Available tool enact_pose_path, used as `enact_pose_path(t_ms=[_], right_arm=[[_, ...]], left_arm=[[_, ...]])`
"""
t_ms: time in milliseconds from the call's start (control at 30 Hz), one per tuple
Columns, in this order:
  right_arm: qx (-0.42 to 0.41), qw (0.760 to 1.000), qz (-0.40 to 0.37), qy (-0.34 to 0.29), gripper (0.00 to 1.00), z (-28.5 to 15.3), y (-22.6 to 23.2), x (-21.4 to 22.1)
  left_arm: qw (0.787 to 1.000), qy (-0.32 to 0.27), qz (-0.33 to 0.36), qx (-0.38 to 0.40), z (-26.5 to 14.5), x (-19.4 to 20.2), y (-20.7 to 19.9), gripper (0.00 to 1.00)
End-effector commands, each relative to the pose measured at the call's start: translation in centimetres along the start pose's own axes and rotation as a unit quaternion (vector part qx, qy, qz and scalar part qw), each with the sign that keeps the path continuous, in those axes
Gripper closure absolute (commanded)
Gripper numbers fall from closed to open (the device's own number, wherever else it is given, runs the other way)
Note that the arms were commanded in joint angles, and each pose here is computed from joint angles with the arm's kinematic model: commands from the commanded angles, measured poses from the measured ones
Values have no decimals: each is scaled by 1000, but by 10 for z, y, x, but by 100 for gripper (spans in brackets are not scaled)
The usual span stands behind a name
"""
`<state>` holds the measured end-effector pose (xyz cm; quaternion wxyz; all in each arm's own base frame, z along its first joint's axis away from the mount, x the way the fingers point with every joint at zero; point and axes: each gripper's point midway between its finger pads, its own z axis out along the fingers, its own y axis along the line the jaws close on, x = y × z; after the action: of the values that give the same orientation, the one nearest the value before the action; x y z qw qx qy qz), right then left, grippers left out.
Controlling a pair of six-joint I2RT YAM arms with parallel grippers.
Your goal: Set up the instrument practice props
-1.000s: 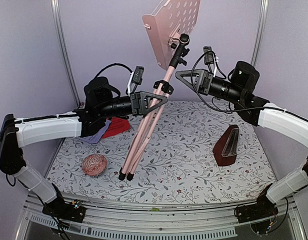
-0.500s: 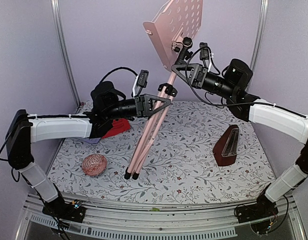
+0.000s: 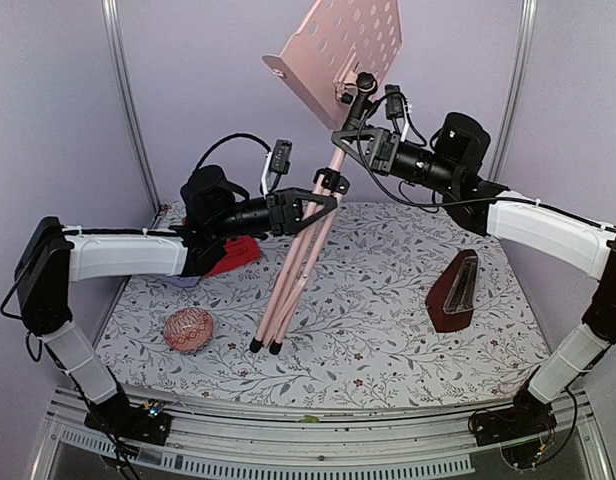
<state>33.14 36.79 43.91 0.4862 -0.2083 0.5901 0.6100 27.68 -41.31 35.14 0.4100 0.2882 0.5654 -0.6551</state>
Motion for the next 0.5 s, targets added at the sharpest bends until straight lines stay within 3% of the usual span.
enact_pose_path(t_ms=[0, 133, 467], right_arm=[[9, 991, -123, -44, 100, 2, 16, -32], [34, 981, -182, -61, 100, 4, 15, -45], [43, 961, -253, -99, 100, 14, 29, -76]], left_arm=[[990, -74, 122, -16, -23, -52, -19, 30], [983, -52, 145, -99, -35, -46, 4, 18], [953, -31, 195, -230, -65, -40, 23, 19]])
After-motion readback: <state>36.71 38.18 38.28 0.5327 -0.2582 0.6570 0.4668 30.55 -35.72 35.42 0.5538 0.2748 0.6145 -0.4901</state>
